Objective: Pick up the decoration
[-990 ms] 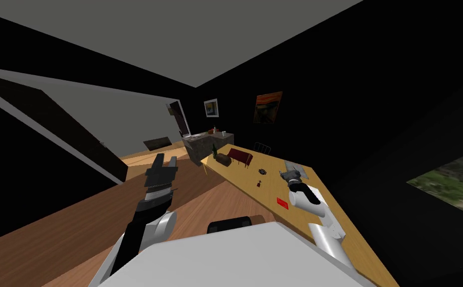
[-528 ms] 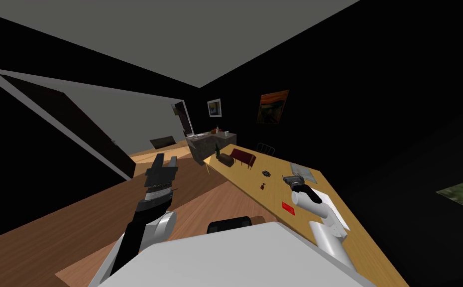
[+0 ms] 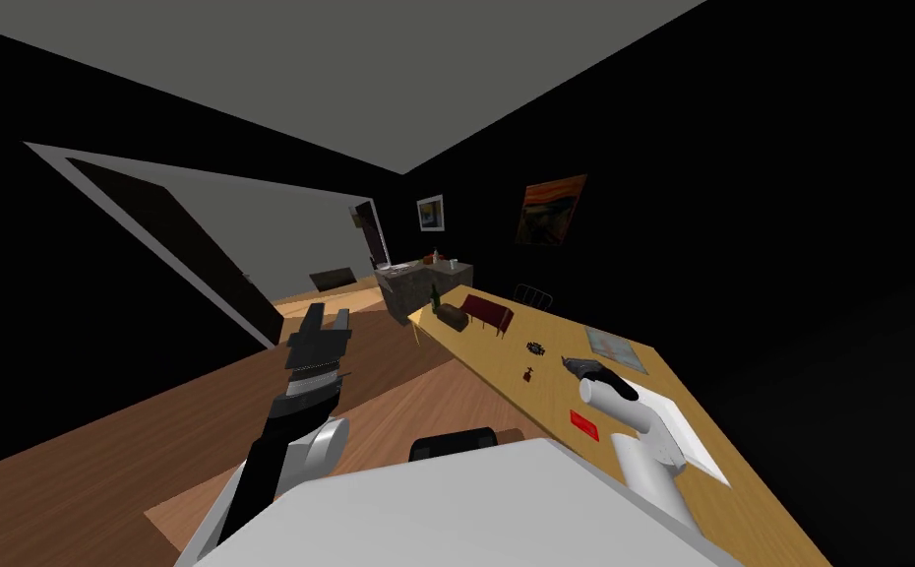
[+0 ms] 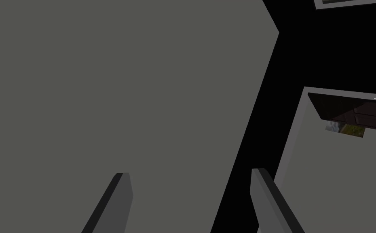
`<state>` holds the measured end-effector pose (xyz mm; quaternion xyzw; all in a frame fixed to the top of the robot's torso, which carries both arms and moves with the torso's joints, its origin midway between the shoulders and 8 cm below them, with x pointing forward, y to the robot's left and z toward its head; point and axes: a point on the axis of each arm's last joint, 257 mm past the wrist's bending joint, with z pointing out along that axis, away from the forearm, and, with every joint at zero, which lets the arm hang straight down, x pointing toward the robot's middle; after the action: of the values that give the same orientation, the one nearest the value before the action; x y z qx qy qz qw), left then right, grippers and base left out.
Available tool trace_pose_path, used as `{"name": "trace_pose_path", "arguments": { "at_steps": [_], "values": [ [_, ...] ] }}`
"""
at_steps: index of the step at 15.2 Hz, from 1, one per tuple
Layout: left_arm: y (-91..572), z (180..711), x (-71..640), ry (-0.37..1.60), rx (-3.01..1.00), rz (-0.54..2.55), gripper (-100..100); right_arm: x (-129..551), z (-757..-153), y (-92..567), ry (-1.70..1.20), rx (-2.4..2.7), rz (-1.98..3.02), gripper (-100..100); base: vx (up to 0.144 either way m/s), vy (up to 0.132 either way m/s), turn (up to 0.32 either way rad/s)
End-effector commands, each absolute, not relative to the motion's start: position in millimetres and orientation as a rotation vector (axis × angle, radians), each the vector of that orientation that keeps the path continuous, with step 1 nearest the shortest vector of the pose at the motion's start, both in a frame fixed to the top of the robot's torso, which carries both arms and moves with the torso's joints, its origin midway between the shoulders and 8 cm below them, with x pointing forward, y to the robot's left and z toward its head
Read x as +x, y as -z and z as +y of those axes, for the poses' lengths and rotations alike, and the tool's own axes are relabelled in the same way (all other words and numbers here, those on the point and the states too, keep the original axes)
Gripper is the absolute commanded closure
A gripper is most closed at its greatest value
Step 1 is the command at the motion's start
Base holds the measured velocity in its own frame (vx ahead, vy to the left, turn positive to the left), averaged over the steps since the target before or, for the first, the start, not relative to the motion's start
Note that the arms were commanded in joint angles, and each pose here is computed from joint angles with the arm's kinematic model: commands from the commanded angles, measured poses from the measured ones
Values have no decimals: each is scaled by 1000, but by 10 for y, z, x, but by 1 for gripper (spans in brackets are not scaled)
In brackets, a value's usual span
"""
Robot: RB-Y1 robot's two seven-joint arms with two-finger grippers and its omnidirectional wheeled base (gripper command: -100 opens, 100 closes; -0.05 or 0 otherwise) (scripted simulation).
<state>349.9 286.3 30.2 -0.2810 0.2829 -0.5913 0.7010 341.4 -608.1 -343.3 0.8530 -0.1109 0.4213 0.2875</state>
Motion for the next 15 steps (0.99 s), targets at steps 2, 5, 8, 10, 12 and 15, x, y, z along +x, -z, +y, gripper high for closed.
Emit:
{"name": "trace_pose_path", "arguments": {
  "at_steps": [2, 5, 8, 10, 12, 15],
  "values": [
    [-303, 2863, 3499, 1317, -626, 630, 0, 3278, -6130, 3680, -1080, 2348, -442, -100, 32, 27, 104],
    [-302, 2863, 3499, 1317, -626, 630, 0, 3166, -6152, 3871, -1040, 2398, -563, -100, 33, 27, 75],
    [-302, 2863, 3499, 1317, -626, 630, 0, 3055, -6154, 4052, -997, 2441, -686, -100, 27, 21, 77],
    [-302, 2863, 3499, 1317, -626, 630, 0, 2951, -6139, 4219, -952, 2478, -803, -100, 40, 29, 118],
    [-302, 2863, 3499, 1317, -626, 630, 0, 2855, -6112, 4370, -906, 2507, -913, -100, 33, 19, 62],
    [-302, 2863, 3499, 1317, -626, 630, 0, 2761, -6063, 4517, -858, 2531, -1040, -100, 39, 19, 103]
  ]
}}
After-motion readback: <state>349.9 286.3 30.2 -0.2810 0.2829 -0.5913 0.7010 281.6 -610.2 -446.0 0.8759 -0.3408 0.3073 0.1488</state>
